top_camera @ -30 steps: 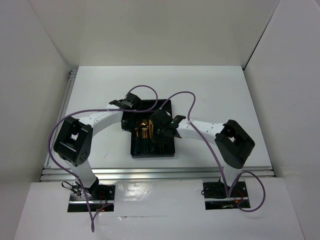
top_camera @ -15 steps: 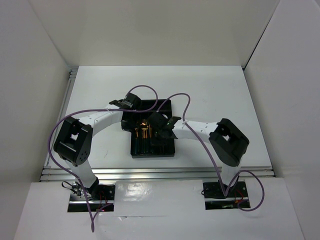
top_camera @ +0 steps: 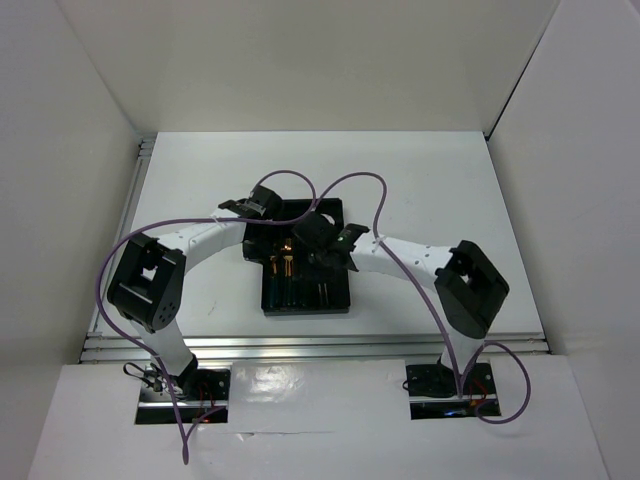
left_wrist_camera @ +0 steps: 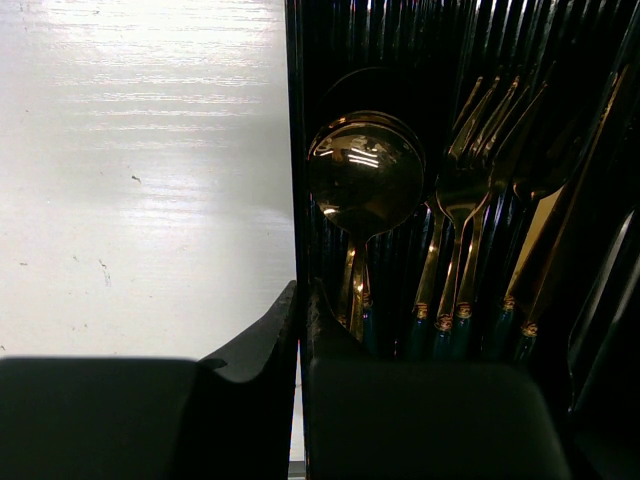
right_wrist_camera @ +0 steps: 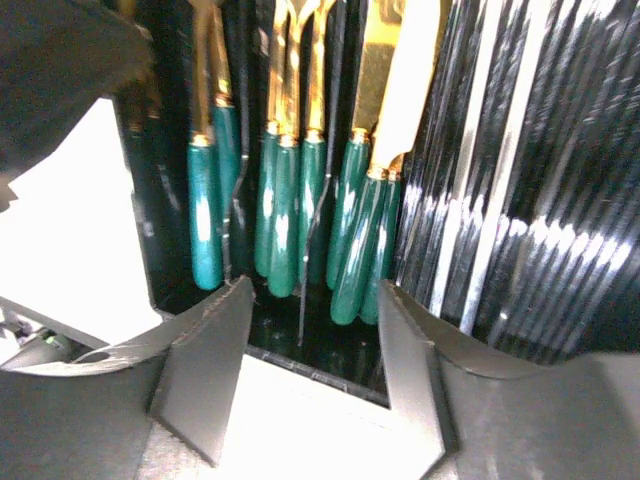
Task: Sort the eating utensils into containers
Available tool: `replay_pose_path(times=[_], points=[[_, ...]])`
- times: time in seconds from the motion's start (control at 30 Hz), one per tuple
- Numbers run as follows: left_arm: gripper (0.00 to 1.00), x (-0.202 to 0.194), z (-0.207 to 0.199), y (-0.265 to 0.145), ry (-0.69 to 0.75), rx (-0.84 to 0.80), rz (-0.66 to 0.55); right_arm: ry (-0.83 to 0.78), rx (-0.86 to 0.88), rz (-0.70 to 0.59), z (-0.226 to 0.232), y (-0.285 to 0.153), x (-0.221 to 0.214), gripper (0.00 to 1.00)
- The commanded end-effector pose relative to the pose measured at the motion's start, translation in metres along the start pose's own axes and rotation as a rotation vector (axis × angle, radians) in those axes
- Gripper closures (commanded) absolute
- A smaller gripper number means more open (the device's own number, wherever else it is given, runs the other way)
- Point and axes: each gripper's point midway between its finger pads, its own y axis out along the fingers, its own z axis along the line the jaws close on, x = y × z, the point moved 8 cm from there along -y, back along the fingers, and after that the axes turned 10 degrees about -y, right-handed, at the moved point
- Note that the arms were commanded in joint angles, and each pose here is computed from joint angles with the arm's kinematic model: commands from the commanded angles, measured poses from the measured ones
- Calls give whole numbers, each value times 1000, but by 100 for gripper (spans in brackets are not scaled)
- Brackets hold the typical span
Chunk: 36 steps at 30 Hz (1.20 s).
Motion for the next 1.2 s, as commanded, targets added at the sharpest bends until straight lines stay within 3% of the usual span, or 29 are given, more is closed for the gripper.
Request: replay_pose_path(times=[0.0,0.33,0.53,0.77,1.0,1.13,1.17], points=[[100,10,-10,-12,7,-55,-53,-25,15,-142,12,-44,24,38],[100,17,-11,-24,3,-58,-86,-20,-65,-375,1,-103,46,13],[93,27,-14,-44,9,-58,-115,19,-166,-459,-34,-115,49,0],[66,45,-20,-83,16,-105,-188,105,-248,-504,-91,-130,57,0],[56,47,-18,-111,12,-122,-209,129,-333,-538,-125,-141,61,0],[52,48,-18,-140,60,-243,-289,101,-355,-574,-132,-145,60,0],[47,47,-17,-145,67,-270,-311,107,-351,-571,-135,-142,59,0]])
